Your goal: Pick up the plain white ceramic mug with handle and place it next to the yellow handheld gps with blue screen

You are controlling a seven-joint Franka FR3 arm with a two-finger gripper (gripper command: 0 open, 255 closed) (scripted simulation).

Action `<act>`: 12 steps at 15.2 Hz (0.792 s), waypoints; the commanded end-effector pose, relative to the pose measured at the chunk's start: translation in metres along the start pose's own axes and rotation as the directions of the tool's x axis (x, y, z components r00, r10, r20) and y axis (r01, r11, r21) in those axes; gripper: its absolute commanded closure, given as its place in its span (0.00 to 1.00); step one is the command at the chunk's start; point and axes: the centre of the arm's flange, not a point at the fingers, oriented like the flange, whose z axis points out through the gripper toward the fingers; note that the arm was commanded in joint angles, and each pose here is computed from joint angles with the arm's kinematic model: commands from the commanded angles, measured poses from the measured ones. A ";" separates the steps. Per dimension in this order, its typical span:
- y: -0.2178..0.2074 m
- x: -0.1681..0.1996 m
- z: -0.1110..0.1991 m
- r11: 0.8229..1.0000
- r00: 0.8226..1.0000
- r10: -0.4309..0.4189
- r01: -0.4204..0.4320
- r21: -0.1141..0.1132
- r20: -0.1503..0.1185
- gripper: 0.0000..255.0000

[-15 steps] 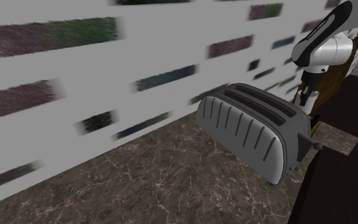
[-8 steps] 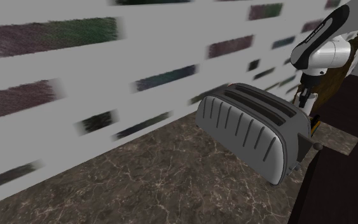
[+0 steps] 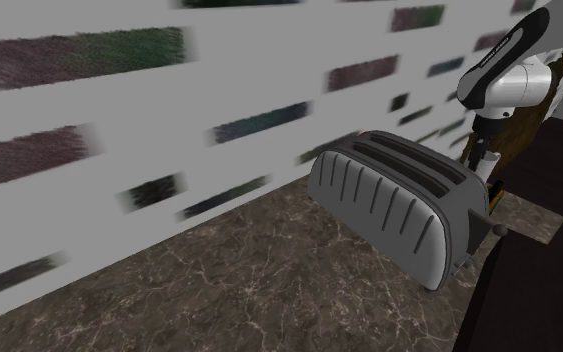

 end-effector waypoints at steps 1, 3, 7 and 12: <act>0.000 0.000 -0.013 1.000 1.000 0.000 0.000 0.000 0.000 0.00; 0.000 0.000 -0.040 1.000 1.000 0.000 0.000 0.000 0.000 0.00; 0.000 0.000 -0.050 1.000 1.000 0.000 0.000 0.000 0.000 0.00; 0.000 0.000 -0.050 1.000 1.000 0.000 0.000 0.000 0.000 0.00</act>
